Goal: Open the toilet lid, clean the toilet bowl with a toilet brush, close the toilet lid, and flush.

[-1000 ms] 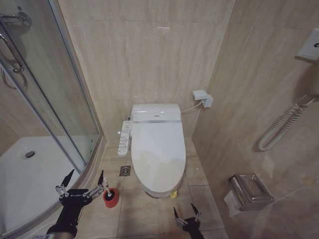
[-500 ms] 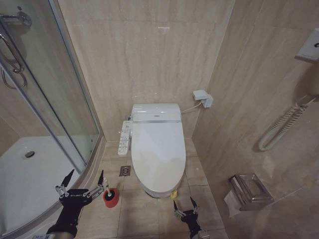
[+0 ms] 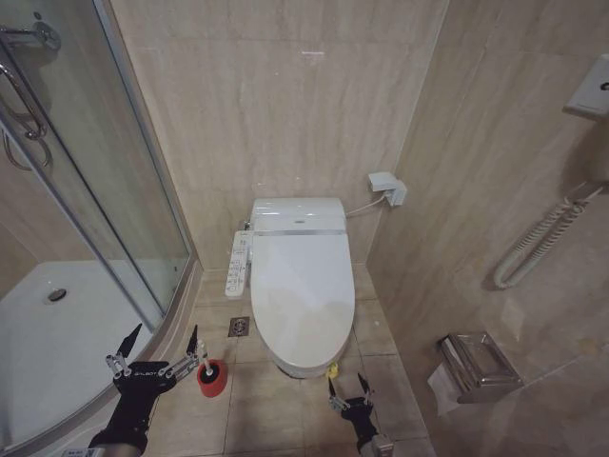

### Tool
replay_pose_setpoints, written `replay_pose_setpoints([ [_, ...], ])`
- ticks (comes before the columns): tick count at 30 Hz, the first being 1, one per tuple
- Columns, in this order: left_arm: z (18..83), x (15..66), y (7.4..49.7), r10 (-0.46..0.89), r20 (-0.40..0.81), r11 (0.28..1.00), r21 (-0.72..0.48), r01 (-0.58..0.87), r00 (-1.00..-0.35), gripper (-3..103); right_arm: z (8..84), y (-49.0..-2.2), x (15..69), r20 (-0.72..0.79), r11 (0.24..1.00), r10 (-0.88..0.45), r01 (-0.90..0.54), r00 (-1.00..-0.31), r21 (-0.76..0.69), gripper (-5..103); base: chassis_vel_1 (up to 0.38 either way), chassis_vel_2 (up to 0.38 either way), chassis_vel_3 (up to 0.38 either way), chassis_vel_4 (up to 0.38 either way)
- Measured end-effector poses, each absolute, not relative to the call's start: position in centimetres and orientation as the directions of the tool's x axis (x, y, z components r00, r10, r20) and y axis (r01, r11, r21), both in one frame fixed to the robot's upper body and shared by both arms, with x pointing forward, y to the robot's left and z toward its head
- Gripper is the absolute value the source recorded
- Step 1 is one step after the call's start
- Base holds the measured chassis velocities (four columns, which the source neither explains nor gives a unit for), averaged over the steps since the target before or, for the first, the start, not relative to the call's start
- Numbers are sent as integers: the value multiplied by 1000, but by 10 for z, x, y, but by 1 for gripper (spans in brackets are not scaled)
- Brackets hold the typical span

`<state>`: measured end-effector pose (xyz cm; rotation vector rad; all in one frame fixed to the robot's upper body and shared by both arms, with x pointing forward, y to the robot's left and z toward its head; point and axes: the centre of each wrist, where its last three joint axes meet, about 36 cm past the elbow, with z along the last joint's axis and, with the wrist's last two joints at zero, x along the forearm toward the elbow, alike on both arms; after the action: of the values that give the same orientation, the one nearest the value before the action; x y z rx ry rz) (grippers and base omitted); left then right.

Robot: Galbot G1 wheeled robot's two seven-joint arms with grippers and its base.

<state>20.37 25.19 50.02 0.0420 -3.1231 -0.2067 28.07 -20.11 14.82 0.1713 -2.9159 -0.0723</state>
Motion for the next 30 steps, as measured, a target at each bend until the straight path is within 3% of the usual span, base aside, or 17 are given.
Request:
replay_pose_setpoints([
  [9, 500, 204, 252, -28, 10, 991, 132, -26, -1000, 100, 148, -205, 288, 202, 992, -119, -108, -972, 65, 94, 0, 0, 0, 0],
  [10, 500, 204, 252, -28, 10, 991, 132, -26, -1000, 100, 146, -204, 288, 202, 992, -119, -108, -972, 67, 84, 0, 0, 0, 0],
  [17, 500, 204, 252, -28, 10, 991, 132, -26, -1000, 100, 142, -202, 290, 203, 992, -120, -107, -972, 71, 84, 0, 0, 0, 0],
  [18, 500, 204, 252, -28, 10, 991, 132, -26, -1000, 100, 141, -201, 291, 201, 992, -121, -108, -972, 72, 65, 0, 0, 0, 0],
  [26, 500, 204, 252, -28, 10, 991, 132, -26, -1000, 100, 140, -198, 294, 194, 990, -131, -118, -972, 79, 65, 0, 0, 0, 0],
  [27, 500, 204, 252, -28, 10, 991, 132, -26, -1000, 100, 140, -198, 295, 192, 990, -133, -120, -972, 80, 37, 0, 0, 0, 0],
  [30, 500, 204, 252, -28, 10, 991, 132, -26, -1000, 100, 140, -198, 295, 191, 989, -139, -126, -972, 81, 37, 0, 0, 0, 0],
])
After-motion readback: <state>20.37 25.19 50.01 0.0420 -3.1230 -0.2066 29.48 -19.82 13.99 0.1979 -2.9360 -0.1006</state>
